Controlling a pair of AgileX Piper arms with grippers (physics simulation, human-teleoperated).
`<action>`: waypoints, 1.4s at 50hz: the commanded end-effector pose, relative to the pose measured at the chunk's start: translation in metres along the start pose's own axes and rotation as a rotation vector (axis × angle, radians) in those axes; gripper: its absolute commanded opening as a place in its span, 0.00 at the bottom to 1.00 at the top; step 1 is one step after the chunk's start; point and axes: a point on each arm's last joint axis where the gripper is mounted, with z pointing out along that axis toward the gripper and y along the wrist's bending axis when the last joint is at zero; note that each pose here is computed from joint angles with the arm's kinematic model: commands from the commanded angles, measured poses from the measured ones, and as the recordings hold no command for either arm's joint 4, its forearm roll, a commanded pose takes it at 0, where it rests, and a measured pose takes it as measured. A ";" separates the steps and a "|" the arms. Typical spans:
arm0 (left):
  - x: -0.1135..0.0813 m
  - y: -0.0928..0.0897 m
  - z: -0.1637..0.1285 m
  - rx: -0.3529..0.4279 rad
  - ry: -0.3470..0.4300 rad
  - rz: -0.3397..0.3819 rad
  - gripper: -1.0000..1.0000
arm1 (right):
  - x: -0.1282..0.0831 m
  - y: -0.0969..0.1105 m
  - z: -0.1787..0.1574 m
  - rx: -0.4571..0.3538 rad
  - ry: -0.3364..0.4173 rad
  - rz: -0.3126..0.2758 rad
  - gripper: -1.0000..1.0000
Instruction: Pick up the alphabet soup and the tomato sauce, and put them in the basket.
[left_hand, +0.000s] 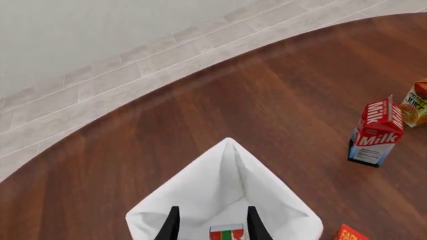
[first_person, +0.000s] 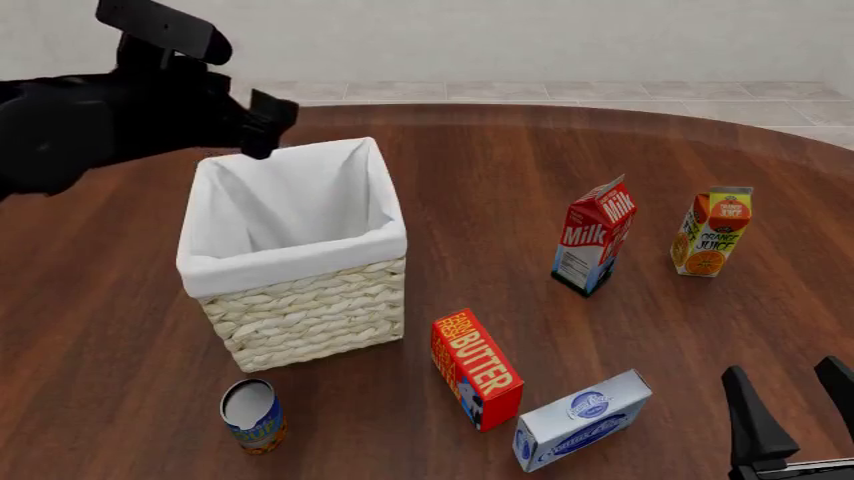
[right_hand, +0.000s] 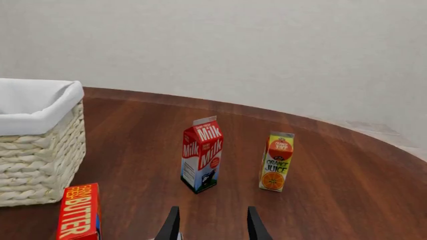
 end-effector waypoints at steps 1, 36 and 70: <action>0.000 -0.001 -0.012 0.000 -0.010 0.005 1.00 | 0.000 0.000 0.000 0.000 0.000 -0.001 1.00; 0.004 0.002 -0.068 -0.015 -0.023 0.022 1.00 | 0.000 0.000 0.000 -0.003 -0.002 -0.005 1.00; 0.026 -0.004 -0.106 -0.004 -0.003 0.010 1.00 | -0.001 0.000 0.000 -0.006 -0.007 -0.021 1.00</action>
